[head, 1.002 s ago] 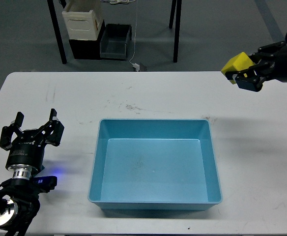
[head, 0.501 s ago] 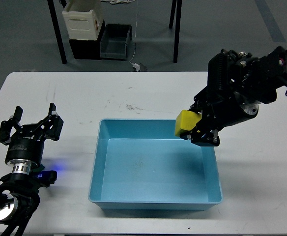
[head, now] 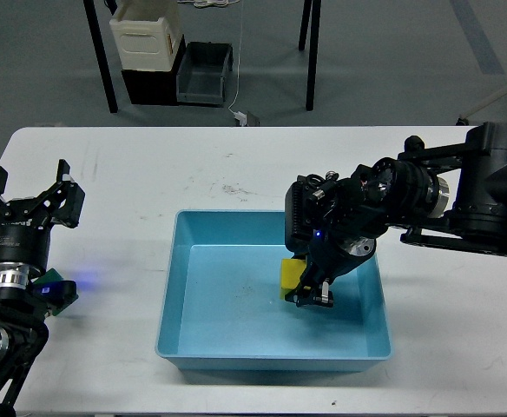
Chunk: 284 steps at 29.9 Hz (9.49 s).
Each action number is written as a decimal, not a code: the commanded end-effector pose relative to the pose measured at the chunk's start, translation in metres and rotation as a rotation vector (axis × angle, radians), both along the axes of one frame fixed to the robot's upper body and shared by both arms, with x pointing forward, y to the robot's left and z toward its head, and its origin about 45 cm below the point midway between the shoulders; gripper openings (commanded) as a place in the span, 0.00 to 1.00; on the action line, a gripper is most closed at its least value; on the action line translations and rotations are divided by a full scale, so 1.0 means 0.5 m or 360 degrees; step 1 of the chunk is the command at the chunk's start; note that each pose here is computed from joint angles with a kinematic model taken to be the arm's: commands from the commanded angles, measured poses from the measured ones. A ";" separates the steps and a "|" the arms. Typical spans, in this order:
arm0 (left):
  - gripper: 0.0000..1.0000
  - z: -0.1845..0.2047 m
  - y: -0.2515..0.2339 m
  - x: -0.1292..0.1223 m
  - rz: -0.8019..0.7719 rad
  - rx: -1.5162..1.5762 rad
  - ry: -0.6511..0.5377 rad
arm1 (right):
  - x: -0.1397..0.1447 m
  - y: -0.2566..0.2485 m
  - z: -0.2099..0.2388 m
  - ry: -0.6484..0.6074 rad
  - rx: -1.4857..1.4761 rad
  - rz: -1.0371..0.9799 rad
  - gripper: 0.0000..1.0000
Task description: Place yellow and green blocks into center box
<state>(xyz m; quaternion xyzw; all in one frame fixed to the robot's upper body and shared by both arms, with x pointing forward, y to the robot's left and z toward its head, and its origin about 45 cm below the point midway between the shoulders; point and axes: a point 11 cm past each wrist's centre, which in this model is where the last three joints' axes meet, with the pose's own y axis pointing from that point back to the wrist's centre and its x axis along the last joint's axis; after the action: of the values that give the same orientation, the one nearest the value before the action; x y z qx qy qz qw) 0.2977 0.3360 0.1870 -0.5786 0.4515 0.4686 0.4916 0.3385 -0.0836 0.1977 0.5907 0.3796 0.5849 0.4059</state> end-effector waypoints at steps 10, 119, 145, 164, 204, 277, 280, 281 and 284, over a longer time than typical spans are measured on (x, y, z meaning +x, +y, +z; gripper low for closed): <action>1.00 0.030 0.070 0.033 -0.0082 0.0359 0.0240 | 0.039 0.011 0.043 -0.0053 0.0178 -0.0103 1.00; 0.99 -0.035 0.136 -0.028 -0.2517 0.4803 -0.1536 | -0.085 -0.494 -0.005 0.1318 0.3717 -0.2905 1.00; 0.99 -0.044 0.184 -0.069 -0.2656 0.4804 -0.1517 | -0.089 -0.486 -0.013 0.1341 0.3711 -0.2919 1.00; 0.77 -0.064 0.180 -0.092 -0.2559 0.4776 -0.1589 | -0.093 -0.492 -0.017 0.1328 0.3709 -0.2939 1.00; 0.34 0.176 -0.168 0.112 -0.1008 0.4614 -0.2242 | -0.102 -0.497 -0.032 0.1319 0.3674 -0.2988 1.00; 1.00 0.162 -0.260 0.069 -0.0759 0.2498 -0.1151 | -0.066 -0.457 0.010 0.2356 0.4182 -0.2641 1.00; 1.00 0.155 -0.212 0.085 -0.0623 0.2197 -0.0859 | -0.062 -0.448 0.010 0.2416 0.4172 -0.2637 1.00; 1.00 0.150 -0.201 0.085 -0.0615 0.2066 -0.0778 | -0.059 -0.444 0.012 0.2440 0.4169 -0.2628 1.00; 1.00 0.129 -0.165 0.084 -0.0577 0.1654 -0.0535 | -0.053 -0.433 0.017 0.2480 0.4150 -0.2609 1.00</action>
<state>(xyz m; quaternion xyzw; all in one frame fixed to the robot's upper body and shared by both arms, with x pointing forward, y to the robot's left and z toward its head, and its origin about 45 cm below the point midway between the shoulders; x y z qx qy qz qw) 0.3395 0.2349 0.2614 -0.1709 0.0599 0.4022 0.8975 0.3092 -0.3048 0.2045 -0.6487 0.5972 0.2565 0.3958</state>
